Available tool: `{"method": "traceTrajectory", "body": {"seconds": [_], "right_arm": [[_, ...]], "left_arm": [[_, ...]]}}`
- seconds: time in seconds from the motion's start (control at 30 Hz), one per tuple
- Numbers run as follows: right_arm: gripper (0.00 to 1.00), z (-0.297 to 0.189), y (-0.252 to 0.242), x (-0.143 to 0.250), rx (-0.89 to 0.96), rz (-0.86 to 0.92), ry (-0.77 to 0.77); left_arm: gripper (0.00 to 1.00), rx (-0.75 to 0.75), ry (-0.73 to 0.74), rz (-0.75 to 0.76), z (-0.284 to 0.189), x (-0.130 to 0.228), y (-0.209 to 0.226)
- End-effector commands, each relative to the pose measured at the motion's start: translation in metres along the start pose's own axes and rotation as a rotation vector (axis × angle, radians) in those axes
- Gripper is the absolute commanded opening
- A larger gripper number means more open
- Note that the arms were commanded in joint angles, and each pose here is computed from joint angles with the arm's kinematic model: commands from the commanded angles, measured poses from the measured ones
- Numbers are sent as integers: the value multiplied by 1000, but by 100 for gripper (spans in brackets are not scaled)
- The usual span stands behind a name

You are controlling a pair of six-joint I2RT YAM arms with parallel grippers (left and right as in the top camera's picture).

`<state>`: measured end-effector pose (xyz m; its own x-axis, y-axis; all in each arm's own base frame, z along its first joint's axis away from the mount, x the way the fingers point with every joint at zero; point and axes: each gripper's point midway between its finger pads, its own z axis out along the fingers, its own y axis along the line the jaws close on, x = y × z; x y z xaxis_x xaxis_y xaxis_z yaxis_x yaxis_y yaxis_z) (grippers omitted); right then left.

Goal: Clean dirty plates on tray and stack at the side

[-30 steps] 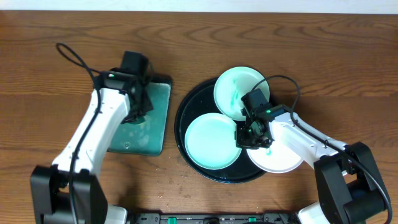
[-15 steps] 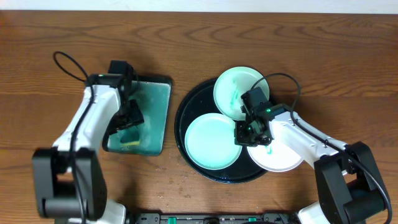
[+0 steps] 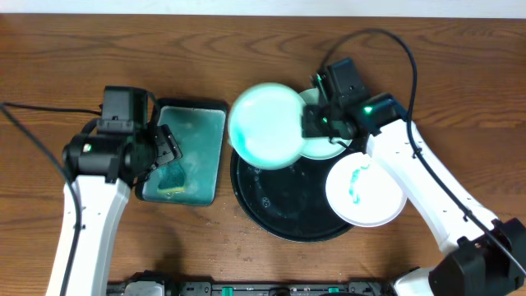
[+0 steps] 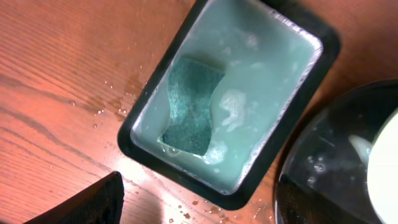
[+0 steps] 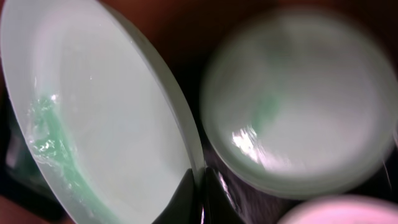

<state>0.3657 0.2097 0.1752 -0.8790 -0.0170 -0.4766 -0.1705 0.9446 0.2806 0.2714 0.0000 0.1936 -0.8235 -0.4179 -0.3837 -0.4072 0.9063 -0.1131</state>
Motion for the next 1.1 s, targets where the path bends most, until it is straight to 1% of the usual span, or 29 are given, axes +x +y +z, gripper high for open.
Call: {"method": "traceTrajectory", "body": {"seconds": [0.0,0.13,0.27,0.33,0.43,0.6,0.67,0.83,0.93,1.07], "right_arm": [[1,-6,34,-20,-23,-89,-120],[1,16,80,-28,-39,-177,-228],[1,46,107,-28,29,-320,-317],[1,52,117,-33,74,-405,-379],[1,39,132,-43,143,-484,-484],[1,-9,153,-59,227,-589,-645],[1,-27,158,-63,241,-616,-687],[1,-54,171,-69,239,-662,-755],[1,-58,170,-72,283,-695,-771],[1,-61,174,-71,292,-741,-778]], "left_arm": [[79,22,-55,-2,-16,-7,0],[79,27,-63,-3,-19,-7,0],[80,26,-62,-3,-18,-7,0],[80,25,-61,-3,-18,-7,0],[80,25,-60,-3,-18,-7,0],[79,25,-60,-2,-18,-7,0],[79,25,-60,-3,-18,-7,0],[80,25,-60,-3,-18,-7,0],[80,25,-60,-3,-18,-7,0],[80,25,-60,-3,-18,-7,0]]}}
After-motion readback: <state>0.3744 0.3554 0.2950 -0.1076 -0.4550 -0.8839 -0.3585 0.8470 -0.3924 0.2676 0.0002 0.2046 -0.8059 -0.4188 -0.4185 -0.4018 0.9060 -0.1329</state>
